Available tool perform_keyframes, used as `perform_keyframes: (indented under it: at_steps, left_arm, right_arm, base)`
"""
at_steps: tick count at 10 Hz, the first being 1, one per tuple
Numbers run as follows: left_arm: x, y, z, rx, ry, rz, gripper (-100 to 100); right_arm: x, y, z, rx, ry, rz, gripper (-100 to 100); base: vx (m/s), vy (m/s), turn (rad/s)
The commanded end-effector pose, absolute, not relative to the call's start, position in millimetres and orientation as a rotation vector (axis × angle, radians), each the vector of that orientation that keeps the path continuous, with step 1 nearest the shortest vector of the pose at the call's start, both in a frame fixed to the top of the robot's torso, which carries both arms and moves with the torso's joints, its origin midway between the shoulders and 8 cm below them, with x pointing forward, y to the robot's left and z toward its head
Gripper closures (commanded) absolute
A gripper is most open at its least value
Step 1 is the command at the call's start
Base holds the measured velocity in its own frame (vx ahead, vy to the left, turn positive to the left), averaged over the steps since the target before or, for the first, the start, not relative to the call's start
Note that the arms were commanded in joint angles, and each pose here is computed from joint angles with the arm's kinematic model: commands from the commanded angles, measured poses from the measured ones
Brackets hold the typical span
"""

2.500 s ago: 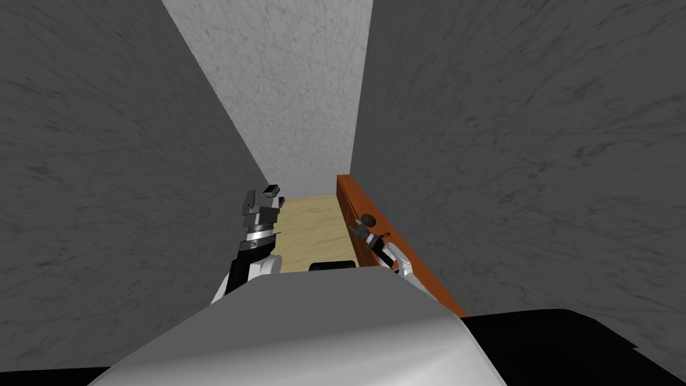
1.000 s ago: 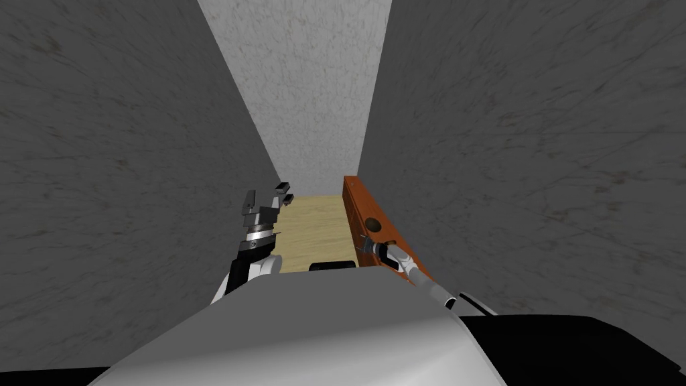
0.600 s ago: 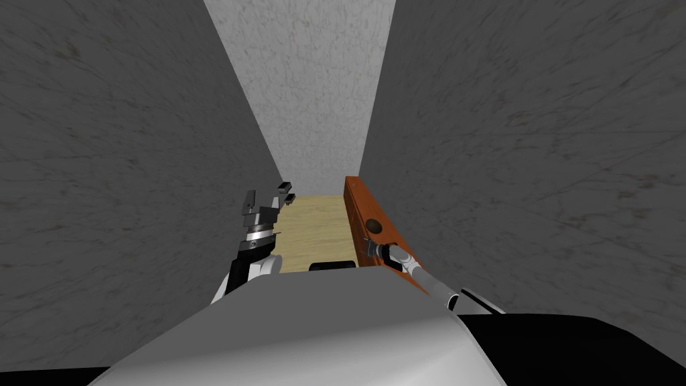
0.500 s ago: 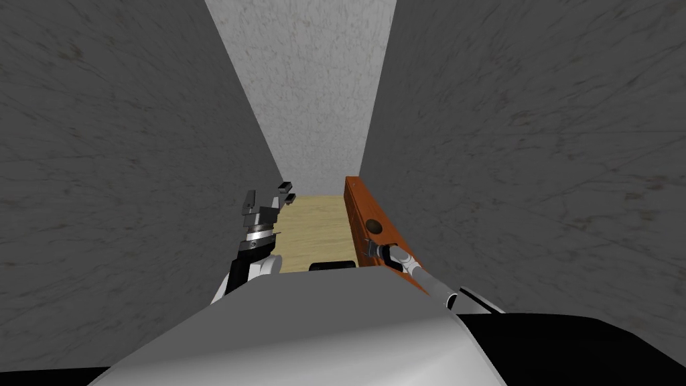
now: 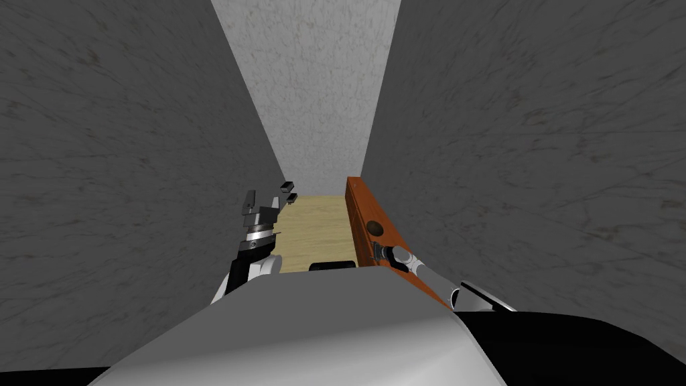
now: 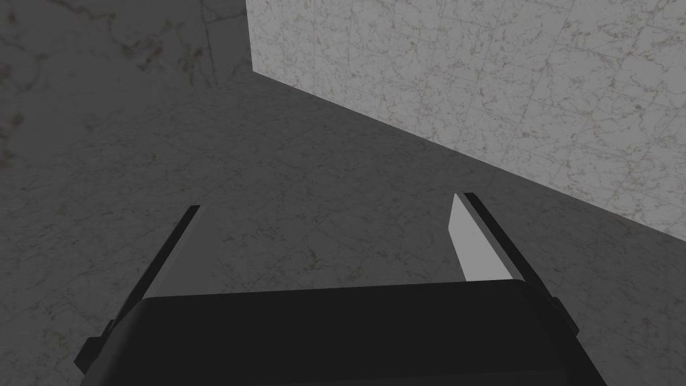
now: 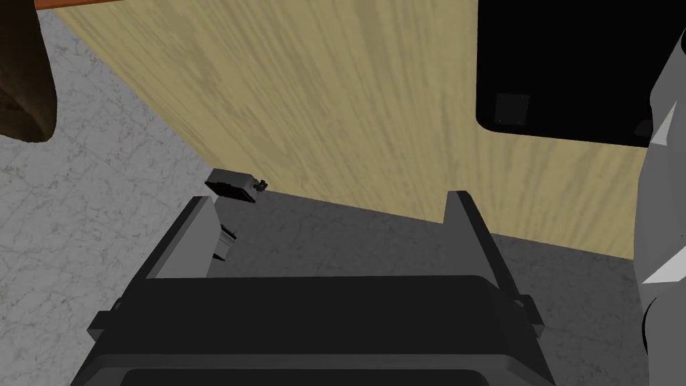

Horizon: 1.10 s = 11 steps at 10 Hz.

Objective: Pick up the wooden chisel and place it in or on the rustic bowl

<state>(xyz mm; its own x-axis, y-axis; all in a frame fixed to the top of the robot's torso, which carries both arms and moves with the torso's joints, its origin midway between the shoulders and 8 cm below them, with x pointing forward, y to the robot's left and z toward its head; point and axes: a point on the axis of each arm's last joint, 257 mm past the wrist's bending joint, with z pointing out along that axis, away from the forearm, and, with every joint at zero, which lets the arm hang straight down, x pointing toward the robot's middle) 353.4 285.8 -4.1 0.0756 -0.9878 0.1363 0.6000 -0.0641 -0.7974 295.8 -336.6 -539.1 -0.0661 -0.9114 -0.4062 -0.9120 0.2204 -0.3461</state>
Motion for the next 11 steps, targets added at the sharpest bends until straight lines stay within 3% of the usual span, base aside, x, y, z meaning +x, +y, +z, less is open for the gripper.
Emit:
perform_keyframes:
  at_steps: [1, 11]
  left_arm:
    - [353, 286, -4, -0.85, 0.597, -1.436, 0]
    - [353, 286, -4, -0.85, 0.597, -1.436, 0]
  right_arm:
    - [289, -351, -547, -1.725, 1.965, -0.026, -100]
    - [253, -480, -565, -2.18, 1.95, -0.291, -100]
  base:
    - [0.024, -0.023, 0.035]
    - [0.029, -0.028, 0.031]
